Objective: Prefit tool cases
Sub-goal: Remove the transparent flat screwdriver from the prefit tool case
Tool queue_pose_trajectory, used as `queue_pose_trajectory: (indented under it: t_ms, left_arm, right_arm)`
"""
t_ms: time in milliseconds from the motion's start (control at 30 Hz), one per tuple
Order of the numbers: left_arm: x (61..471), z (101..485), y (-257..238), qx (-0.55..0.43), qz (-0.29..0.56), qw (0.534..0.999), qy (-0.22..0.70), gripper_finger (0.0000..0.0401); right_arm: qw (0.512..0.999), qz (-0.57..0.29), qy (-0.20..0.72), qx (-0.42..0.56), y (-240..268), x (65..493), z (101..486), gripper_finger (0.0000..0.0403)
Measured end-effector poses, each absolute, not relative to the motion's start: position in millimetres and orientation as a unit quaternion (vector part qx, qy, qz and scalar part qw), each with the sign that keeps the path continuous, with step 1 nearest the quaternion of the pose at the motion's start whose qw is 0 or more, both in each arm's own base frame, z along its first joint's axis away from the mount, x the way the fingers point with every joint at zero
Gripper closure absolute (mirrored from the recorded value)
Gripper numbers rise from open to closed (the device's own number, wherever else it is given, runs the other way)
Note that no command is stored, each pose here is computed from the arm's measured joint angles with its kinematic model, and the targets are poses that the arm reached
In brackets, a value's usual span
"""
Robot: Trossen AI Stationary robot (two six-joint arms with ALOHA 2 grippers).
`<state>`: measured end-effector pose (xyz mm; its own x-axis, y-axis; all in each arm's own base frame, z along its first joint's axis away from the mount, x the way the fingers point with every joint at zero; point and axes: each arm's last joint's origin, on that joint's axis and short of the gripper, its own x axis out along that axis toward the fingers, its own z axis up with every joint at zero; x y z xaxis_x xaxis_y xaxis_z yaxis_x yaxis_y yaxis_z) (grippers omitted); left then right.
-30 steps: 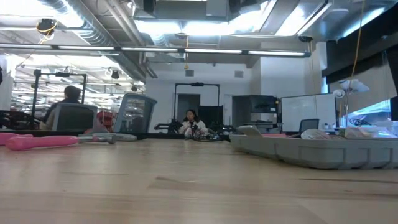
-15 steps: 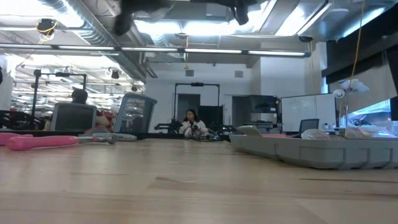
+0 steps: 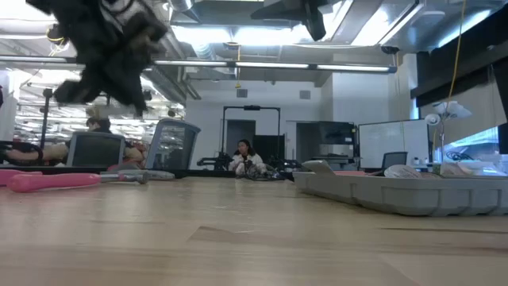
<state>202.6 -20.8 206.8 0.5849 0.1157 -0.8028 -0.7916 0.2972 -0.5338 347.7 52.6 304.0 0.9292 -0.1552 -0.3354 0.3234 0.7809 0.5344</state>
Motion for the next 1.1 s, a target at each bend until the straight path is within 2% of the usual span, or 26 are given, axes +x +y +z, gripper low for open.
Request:
queue_pose_trajectory:
  t_ms: [167, 300, 600, 933, 1100]
  left_arm:
    - [206, 184, -22, -0.536, 0.316, 0.709, 0.332, 0.0401]
    - [206, 168, -26, -0.519, 0.341, 0.69, 0.372, 0.0401]
    - [215, 140, -27, -0.513, 0.391, 0.65, 0.403, 0.0401]
    - [225, 128, -28, -0.515, 0.394, 0.65, 0.396, 0.0401]
    - [224, 128, -27, -0.522, 0.409, 0.64, 0.388, 0.0387]
  right_arm:
    - [0.933, -0.128, 0.137, 0.307, 53, 348, 304, 0.0171]
    - [0.933, -0.128, 0.138, 0.307, 53, 348, 304, 0.0171]
    - [0.933, -0.128, 0.138, 0.307, 53, 348, 304, 0.0171]
    - [0.933, -0.129, 0.138, 0.308, 53, 348, 304, 0.0171]
    - [0.933, -0.129, 0.138, 0.308, 53, 348, 304, 0.0171]
